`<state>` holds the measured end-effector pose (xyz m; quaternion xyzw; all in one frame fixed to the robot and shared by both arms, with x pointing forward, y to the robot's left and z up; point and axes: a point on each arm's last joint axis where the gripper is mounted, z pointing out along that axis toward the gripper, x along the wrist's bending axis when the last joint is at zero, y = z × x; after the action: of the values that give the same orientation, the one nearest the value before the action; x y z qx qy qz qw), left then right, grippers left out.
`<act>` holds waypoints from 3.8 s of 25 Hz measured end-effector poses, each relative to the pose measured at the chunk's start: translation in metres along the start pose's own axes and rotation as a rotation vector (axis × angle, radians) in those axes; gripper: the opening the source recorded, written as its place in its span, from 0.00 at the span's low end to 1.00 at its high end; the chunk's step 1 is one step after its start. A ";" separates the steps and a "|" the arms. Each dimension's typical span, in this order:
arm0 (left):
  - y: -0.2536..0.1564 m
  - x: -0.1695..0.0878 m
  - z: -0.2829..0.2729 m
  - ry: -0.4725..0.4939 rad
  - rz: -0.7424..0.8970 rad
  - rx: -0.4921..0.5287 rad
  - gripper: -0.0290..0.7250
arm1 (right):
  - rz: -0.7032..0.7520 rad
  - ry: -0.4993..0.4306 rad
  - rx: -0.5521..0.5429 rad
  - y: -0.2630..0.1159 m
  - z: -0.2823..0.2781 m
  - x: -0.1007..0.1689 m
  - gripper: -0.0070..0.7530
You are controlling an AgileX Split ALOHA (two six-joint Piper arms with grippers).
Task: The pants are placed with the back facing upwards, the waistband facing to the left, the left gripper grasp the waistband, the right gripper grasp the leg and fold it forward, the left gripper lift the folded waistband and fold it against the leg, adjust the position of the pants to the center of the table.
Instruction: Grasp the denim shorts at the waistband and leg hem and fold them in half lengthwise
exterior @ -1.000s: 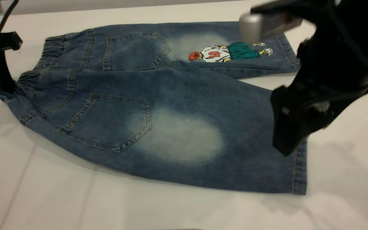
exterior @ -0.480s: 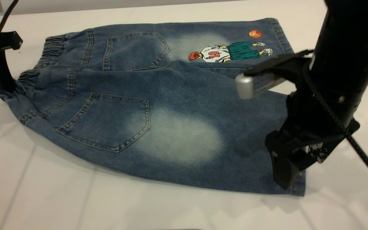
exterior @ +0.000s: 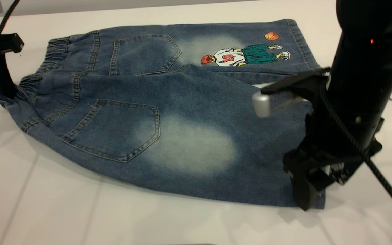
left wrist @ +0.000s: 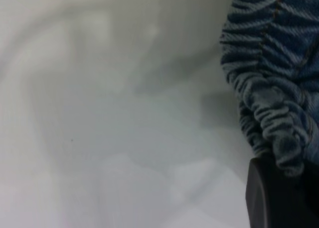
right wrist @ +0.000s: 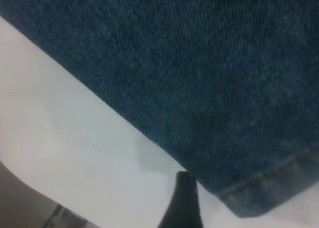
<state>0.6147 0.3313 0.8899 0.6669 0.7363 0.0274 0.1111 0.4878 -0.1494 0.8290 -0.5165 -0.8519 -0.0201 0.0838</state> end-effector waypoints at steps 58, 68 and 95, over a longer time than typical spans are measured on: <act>0.068 -0.027 -0.038 -0.413 -0.643 -0.375 0.13 | 0.228 -0.078 -0.645 0.068 -0.152 -0.081 0.04; 0.079 -0.018 -0.023 -0.467 -0.926 -0.462 0.13 | 0.224 -0.094 -0.683 0.120 -0.133 -0.100 0.04; 0.079 -0.001 0.016 -0.356 -1.013 -0.527 0.31 | 0.345 -0.153 -0.793 0.131 -0.120 -0.145 0.41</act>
<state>0.6951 0.3376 0.8896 0.1773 0.9011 0.0407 0.3936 0.6836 -0.2302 0.9162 -0.6434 -0.6834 -0.2929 -0.1823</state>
